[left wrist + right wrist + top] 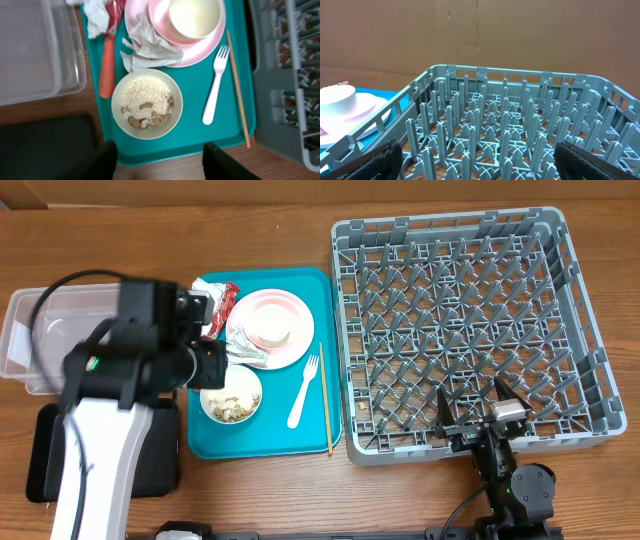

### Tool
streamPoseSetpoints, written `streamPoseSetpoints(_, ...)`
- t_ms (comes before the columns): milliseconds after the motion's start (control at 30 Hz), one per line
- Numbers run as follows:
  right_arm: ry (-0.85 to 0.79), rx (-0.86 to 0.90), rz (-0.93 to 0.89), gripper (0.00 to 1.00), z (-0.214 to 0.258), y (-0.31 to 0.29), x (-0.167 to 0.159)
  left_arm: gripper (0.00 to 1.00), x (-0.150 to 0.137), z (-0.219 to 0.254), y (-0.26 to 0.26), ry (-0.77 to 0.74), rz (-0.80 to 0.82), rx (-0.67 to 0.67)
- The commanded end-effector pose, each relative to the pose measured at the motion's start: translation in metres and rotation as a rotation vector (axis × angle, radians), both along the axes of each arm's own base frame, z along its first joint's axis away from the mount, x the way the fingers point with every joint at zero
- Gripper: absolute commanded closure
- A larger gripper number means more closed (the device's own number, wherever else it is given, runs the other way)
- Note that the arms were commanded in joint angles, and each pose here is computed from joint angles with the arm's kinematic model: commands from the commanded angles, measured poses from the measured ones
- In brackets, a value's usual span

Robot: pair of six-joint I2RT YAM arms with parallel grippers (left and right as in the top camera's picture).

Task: Sort waste into correct bins and load items into the dishwasher
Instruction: 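Reach the left gripper to the white napkin on the teal tray and grasp it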

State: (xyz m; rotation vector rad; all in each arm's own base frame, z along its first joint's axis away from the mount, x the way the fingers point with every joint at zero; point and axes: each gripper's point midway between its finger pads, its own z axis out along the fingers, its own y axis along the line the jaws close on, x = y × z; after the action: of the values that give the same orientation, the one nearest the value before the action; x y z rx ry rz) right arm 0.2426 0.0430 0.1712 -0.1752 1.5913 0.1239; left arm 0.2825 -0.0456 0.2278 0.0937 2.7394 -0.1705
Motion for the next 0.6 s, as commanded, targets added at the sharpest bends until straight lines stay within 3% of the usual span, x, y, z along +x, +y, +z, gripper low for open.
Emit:
streamPoseSetpoints(0, -0.005, 0.000, -0.009, 0.00, -0.001, -0.002, 0.000, 0.29, 0.010, -0.036, 0.001, 0.125, -0.025, 0.046)
streamPoseSetpoints(200, -0.005, 0.000, -0.009, 0.00, -0.001, -0.002, 0.000, 0.36, 0.025, -0.085, -0.001, 0.278, -0.033, 0.062)
streamPoseSetpoints(300, -0.005, 0.000, -0.009, 0.00, -0.001, -0.002, 0.000, 0.27, 0.032, -0.111, -0.001, 0.346, -0.031, 0.069)
streamPoseSetpoints(567, -0.005, 0.000, -0.009, 0.00, -0.001, -0.002, 0.000, 0.23, 0.049, -0.160, -0.003, 0.422, -0.031, 0.077)
